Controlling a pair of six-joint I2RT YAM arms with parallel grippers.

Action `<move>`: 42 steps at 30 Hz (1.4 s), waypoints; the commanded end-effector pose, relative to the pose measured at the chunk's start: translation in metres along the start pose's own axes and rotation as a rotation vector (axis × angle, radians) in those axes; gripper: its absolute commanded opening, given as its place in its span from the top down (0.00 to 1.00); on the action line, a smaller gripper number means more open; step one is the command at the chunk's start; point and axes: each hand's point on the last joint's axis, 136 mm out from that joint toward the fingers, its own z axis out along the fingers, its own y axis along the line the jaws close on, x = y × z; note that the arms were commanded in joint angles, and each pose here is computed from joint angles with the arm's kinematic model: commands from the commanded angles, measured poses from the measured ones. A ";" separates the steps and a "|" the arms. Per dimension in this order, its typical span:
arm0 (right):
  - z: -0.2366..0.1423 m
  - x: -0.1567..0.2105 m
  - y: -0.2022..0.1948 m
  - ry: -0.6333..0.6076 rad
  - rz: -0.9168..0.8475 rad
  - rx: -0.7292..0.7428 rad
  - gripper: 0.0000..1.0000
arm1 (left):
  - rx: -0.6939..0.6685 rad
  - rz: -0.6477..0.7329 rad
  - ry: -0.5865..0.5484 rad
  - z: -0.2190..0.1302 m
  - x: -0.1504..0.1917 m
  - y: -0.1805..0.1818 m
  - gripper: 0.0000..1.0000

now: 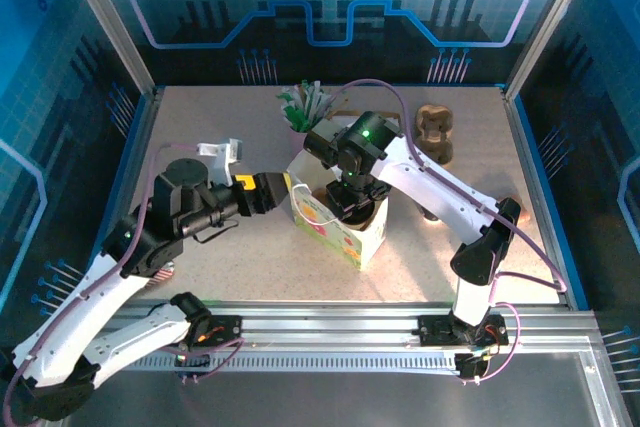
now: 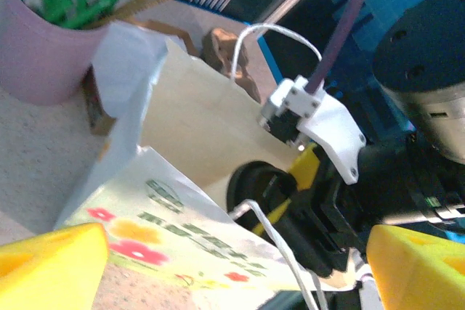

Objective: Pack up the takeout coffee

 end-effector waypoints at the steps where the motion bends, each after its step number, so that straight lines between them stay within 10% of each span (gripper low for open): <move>1: -0.006 0.033 -0.013 0.124 -0.034 0.068 0.50 | 0.015 -0.065 0.097 0.007 0.022 -0.004 0.10; 30: -0.009 0.035 -0.014 0.116 -0.036 0.072 0.51 | -0.056 -0.044 0.178 0.048 0.029 -0.012 1.00; 42: -0.007 0.035 -0.010 0.123 -0.043 0.071 0.51 | -0.105 0.032 0.181 0.066 0.023 -0.005 1.00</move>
